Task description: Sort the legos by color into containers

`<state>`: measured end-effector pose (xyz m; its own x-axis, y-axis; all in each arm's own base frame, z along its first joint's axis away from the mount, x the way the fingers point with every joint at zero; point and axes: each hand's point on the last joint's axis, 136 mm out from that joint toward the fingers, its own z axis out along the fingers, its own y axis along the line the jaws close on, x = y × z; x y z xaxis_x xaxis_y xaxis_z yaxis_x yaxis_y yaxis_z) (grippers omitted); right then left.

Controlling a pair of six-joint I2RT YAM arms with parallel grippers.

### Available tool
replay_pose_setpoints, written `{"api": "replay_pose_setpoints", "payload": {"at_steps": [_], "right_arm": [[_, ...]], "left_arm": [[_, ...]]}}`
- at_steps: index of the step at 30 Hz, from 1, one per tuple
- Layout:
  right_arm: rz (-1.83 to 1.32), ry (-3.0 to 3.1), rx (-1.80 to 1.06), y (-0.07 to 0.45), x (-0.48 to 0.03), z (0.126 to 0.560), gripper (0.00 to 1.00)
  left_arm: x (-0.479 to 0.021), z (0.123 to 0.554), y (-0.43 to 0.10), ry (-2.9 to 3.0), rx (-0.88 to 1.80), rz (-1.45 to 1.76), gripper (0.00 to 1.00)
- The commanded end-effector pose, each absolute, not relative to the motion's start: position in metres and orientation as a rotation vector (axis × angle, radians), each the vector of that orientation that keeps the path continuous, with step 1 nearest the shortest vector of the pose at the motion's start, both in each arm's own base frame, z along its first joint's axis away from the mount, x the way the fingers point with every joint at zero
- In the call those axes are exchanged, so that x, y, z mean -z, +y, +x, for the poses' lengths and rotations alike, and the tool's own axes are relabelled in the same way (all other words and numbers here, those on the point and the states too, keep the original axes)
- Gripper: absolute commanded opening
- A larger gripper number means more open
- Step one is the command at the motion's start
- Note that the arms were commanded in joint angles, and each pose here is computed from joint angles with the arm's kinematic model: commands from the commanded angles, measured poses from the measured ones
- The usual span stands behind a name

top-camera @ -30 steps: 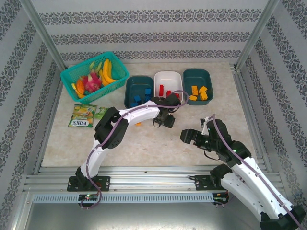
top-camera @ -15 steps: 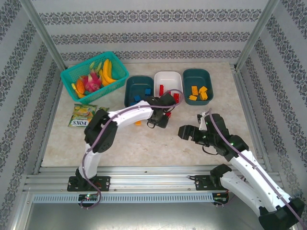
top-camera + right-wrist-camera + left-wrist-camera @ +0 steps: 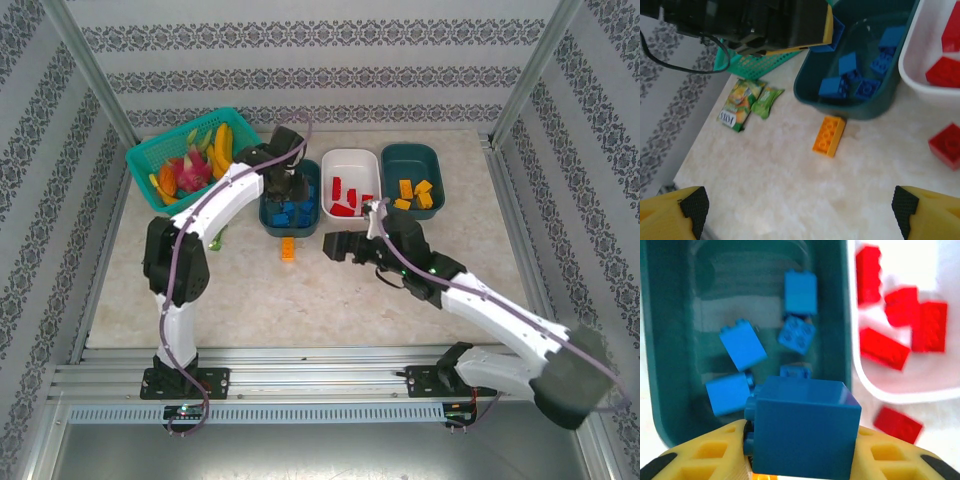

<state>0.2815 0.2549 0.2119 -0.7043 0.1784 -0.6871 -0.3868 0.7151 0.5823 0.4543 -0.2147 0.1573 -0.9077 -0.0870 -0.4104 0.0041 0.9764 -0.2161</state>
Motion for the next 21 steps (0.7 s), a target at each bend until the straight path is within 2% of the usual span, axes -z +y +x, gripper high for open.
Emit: {"api": "replay_pose_setpoints", "payload": {"at_steps": [1, 7, 11, 21], "right_arm": [[-0.142, 2.026, -0.922, 0.273, -0.245, 0.320, 0.96], [-0.052, 2.111, -0.882, 0.287, -0.235, 0.364, 0.96], [-0.024, 2.163, -0.893, 0.292, -0.231, 0.375, 0.95], [-0.004, 2.217, -0.885, 0.291, -0.216, 0.370, 0.94]], "left_arm": [[-0.148, 0.480, -0.200, 2.712, 0.307, -0.105, 0.34], [-0.117, 0.529, -0.189, 2.716, 0.297, -0.132, 0.34], [-0.102, 0.552, -0.195, 2.707, 0.356, -0.145, 0.36], [-0.062, 0.555, -0.194, 2.778, 0.359, -0.233, 0.41]]}}
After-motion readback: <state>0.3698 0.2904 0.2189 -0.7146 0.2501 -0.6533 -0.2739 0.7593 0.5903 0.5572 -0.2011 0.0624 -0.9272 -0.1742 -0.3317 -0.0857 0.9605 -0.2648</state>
